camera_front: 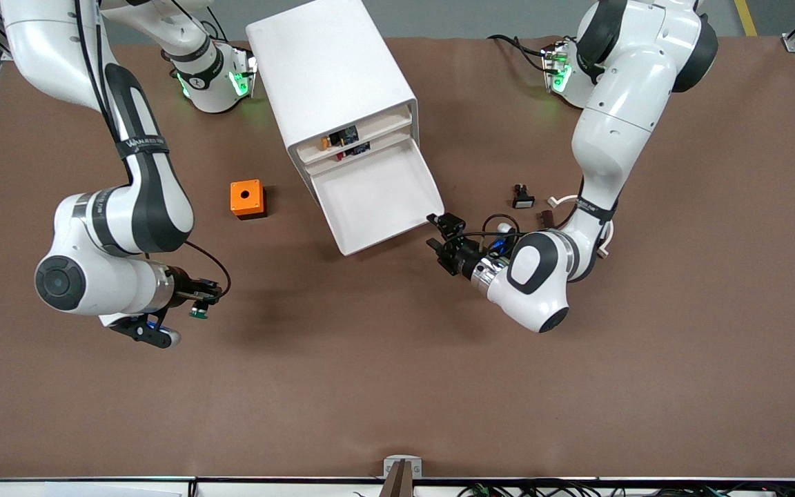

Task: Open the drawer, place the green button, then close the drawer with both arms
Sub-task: 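Pull the drawer open with the left gripper while the right gripper lifts the button, then carry the green button over the open drawer with the right gripper, then lower the button into the drawer and open the right gripper, then push the drawer shut with the left gripper while the right gripper withdraws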

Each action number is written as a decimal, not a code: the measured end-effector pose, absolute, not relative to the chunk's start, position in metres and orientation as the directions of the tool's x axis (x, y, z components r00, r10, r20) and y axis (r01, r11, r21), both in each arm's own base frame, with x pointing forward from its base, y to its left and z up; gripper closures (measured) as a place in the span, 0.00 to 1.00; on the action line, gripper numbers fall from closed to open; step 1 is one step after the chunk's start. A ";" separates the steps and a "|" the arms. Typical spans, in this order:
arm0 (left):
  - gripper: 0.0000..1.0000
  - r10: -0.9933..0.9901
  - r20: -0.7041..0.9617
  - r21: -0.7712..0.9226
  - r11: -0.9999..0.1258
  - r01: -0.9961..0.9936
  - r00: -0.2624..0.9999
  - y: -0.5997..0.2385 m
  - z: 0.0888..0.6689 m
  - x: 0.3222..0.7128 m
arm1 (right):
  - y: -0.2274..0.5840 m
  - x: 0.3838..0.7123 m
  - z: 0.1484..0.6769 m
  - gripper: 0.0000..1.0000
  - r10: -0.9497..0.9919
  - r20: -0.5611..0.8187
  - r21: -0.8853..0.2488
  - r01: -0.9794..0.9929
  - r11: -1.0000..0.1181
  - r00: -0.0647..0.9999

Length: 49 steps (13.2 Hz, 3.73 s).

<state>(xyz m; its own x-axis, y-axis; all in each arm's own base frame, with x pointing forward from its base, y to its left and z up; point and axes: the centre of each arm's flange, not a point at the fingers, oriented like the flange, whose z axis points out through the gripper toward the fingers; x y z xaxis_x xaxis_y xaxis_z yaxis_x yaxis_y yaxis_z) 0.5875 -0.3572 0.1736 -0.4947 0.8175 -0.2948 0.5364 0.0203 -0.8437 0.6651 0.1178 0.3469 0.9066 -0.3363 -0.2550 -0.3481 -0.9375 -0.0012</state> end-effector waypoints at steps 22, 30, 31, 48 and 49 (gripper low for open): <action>0.00 0.839 -0.306 -0.367 -0.539 0.758 0.449 -0.219 0.316 0.643 | 0.437 0.484 0.306 0.58 -0.943 -0.186 0.063 -0.955 -0.291 0.275; 0.00 0.418 -0.339 -0.059 -0.904 0.424 0.843 -0.301 0.275 0.622 | 0.459 0.472 0.297 0.26 -0.960 -0.194 0.023 -0.978 -0.209 0.200; 0.00 0.381 -0.336 -0.042 -0.920 0.391 0.861 -0.317 0.265 0.612 | 0.456 0.476 0.299 0.15 -0.961 -0.194 0.018 -0.979 -0.204 0.196; 0.00 0.344 -0.415 -0.034 -0.931 0.363 0.843 -0.528 0.210 0.443 | 0.098 0.639 0.507 0.00 -0.500 -0.076 -0.047 -0.504 -0.862 0.863; 0.00 0.333 -0.428 -0.037 -0.935 0.352 0.840 -0.535 0.209 0.432 | 0.078 0.638 0.518 0.00 -0.462 -0.065 -0.060 -0.466 -0.883 0.884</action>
